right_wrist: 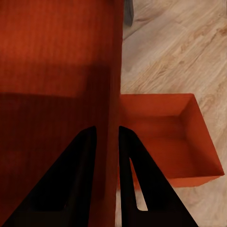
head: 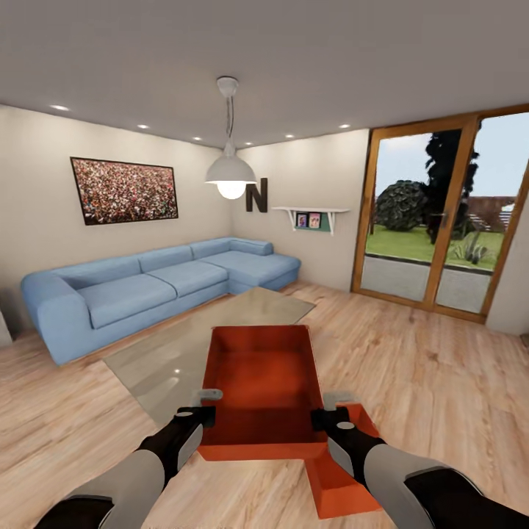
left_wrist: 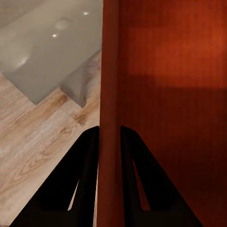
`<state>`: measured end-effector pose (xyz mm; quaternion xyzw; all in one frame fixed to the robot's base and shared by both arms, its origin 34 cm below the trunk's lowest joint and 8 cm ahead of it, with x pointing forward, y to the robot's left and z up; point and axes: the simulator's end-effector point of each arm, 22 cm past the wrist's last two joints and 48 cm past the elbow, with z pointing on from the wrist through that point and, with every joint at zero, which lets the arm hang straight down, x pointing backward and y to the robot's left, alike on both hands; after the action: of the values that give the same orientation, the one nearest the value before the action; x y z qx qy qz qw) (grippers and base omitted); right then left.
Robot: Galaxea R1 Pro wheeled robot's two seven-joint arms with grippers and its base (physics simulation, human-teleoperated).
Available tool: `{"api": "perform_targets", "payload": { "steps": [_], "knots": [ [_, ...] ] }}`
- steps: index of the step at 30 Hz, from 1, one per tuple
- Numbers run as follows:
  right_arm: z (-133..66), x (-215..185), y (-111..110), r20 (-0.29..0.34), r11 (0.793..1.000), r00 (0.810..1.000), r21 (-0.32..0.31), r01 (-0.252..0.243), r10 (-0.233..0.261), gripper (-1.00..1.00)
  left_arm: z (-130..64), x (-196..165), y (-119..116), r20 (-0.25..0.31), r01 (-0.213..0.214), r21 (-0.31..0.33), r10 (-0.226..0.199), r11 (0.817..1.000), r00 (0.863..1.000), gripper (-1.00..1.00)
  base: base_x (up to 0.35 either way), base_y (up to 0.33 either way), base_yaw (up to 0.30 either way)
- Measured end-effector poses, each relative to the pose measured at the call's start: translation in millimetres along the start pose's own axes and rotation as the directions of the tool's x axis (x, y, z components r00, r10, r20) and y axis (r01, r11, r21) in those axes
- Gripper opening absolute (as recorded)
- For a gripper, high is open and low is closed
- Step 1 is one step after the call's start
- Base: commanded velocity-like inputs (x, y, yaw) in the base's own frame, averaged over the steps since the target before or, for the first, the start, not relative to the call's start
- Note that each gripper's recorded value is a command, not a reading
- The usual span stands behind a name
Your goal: Move the two storage containers from the living room to the garage. In the garage, place one container on the floor and stack the other container on top of it (either order is fine).
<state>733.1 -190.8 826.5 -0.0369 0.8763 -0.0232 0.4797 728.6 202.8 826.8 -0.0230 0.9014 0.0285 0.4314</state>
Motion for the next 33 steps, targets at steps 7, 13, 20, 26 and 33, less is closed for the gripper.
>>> {"api": "perform_targets", "payload": {
  "steps": [7,13,20,26,33],
  "knots": [
    [0.0,0.0,0.0,0.0,1.0,1.0,0.0,0.001,-0.001,-1.0,0.1,0.3,0.0,0.0,0.001,0.0,-0.001,1.0,1.0,-1.0,0.0,0.0,0.269],
    [0.0,0.0,-0.1,0.0,1.0,1.0,0.0,0.001,-0.001,-1.0,0.0,0.4,-0.1,0.0,0.001,0.0,-0.001,1.0,1.0,-1.0,0.0,0.0,0.269],
    [0.0,0.0,-0.1,0.0,1.0,1.0,0.0,0.001,-0.001,-1.0,0.0,0.3,-0.1,0.0,0.0,0.0,0.0,1.0,1.0,-1.0,0.0,0.0,0.269],
    [0.0,0.0,0.0,0.0,1.0,1.0,0.0,0.0,0.0,-1.0,0.0,0.0,0.0,0.0,0.0,0.0,0.0,1.0,1.0,-1.0,0.0,0.0,0.269],
    [0.0,0.0,0.2,0.0,1.0,1.0,0.0,0.002,-0.002,-1.0,0.2,1.0,0.2,0.001,0.004,0.0,-0.004,1.0,1.0,-1.0,0.0,0.0,0.269]
  ]
}}
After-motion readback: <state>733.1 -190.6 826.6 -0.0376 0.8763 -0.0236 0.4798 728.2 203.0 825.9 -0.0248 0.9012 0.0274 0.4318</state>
